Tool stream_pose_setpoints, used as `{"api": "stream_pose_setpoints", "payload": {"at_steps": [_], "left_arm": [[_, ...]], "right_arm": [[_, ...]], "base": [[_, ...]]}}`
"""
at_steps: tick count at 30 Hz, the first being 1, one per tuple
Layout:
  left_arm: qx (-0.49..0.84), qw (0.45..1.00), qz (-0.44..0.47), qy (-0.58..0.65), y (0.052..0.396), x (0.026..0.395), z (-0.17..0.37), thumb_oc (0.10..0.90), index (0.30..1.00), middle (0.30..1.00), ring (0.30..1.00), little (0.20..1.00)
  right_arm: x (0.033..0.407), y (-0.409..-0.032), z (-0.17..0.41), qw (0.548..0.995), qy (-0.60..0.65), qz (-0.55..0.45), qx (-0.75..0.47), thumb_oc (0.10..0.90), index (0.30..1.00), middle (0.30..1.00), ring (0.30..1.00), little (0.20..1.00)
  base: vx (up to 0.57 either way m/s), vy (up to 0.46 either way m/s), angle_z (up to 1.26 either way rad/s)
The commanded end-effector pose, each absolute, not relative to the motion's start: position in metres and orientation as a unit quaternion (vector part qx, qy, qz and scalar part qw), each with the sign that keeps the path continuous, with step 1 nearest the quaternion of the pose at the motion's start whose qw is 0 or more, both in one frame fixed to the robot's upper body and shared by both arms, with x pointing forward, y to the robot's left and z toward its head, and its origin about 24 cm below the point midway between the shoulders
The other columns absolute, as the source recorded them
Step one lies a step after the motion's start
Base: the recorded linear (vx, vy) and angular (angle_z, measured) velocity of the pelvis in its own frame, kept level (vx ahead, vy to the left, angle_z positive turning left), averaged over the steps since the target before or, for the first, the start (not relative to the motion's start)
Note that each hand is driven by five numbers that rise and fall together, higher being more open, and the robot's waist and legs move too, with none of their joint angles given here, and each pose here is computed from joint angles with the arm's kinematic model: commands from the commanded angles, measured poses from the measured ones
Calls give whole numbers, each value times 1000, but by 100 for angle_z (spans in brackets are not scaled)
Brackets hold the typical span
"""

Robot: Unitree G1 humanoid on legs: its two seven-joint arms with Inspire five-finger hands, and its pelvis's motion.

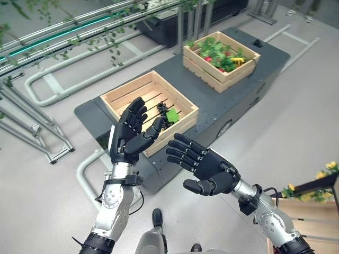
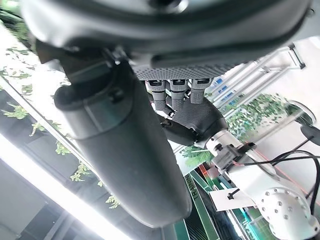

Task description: Pick up the fruits from the basket on one side to the basket on the other side

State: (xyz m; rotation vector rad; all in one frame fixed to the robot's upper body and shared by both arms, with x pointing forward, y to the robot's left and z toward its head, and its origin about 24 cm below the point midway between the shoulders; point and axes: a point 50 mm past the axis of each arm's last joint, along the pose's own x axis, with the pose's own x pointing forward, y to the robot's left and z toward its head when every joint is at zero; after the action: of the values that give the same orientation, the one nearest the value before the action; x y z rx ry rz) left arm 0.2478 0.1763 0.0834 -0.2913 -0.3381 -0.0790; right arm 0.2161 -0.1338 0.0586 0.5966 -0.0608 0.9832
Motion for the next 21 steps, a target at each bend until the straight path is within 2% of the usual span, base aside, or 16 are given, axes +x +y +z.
{"api": "stream_pose_setpoints", "payload": {"at_steps": [1, 14, 21], "left_arm": [[-134, 946, -75, -287, 173, 249, 132, 800, 900, 900, 900, 900], [-100, 955, -72, -271, 178, 244, 126, 800, 900, 900, 900, 900], [-82, 957, -74, -267, 173, 248, 126, 800, 900, 900, 900, 900]], "right_arm": [[218, -128, 89, 792, -149, 491, 332, 800, 900, 900, 900, 900], [217, -108, 99, 767, -166, 503, 361, 800, 900, 900, 900, 900], [219, -97, 110, 745, -182, 534, 357, 800, 900, 900, 900, 900]], "base": [[200, 355, 72], [129, 240, 19], [67, 62, 0]]}}
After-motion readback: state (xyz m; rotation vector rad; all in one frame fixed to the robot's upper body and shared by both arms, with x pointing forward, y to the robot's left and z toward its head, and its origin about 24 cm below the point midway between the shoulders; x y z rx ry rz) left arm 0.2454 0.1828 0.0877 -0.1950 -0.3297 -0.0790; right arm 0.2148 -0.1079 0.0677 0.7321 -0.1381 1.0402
